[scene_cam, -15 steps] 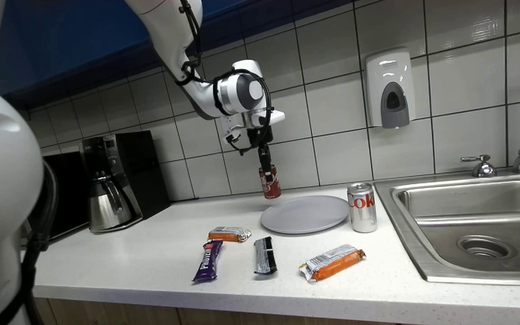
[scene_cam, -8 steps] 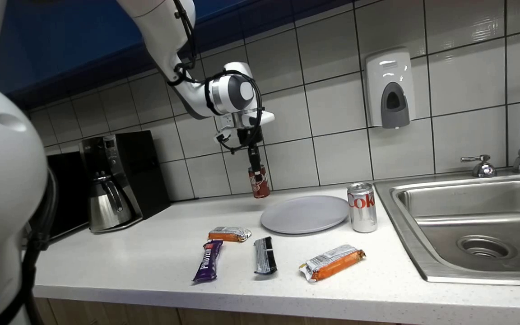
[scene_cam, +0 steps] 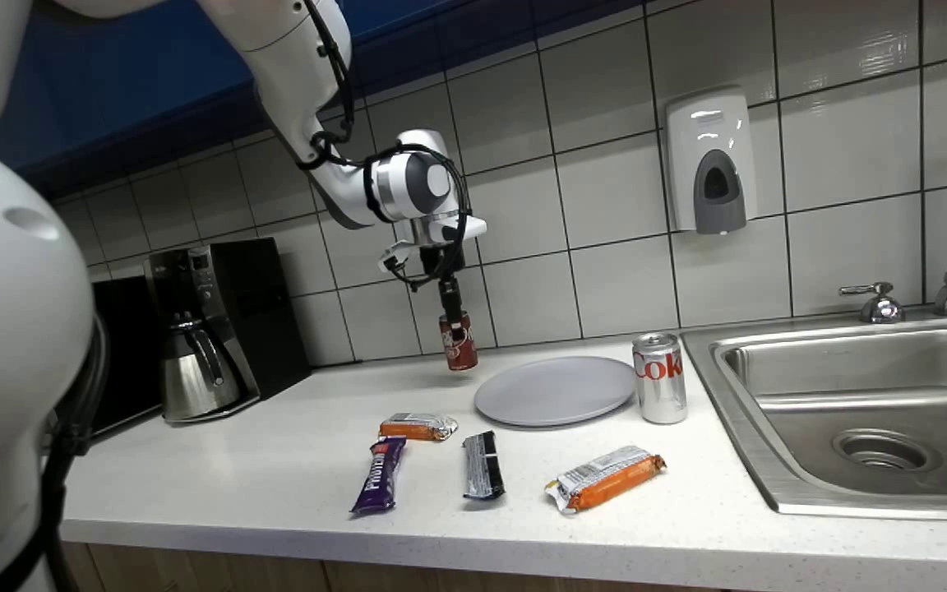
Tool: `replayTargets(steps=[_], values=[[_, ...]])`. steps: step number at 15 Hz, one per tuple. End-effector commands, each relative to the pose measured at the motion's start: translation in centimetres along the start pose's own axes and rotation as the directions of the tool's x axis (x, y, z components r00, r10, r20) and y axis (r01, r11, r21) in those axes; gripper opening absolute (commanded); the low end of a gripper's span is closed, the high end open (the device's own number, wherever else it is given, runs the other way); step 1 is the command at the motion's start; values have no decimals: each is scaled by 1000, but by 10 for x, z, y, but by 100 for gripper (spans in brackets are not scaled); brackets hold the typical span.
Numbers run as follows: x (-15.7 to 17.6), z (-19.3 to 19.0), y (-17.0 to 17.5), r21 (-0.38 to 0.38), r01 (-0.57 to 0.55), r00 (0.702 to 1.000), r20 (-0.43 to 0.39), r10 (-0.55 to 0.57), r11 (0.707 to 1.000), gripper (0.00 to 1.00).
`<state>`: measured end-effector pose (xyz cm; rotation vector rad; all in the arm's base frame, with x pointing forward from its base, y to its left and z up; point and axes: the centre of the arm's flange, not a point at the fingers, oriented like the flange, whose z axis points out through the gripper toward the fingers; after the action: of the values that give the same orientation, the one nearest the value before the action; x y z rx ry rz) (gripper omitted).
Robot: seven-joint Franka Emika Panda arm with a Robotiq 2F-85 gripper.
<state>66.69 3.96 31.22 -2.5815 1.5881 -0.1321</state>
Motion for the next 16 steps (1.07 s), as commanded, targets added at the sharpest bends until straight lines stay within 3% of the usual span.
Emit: replayTargets(steps=[1,12,13,16], values=[[1,1,-13,-18,34,999,6,-34,999,39],[0,25,-14,-49,42,999,19,-41,998,39],[-1,25,-13,-58,40,999,21,-38,998,89],[-1,16,-12,-62,52,998,22,-51,997,100]])
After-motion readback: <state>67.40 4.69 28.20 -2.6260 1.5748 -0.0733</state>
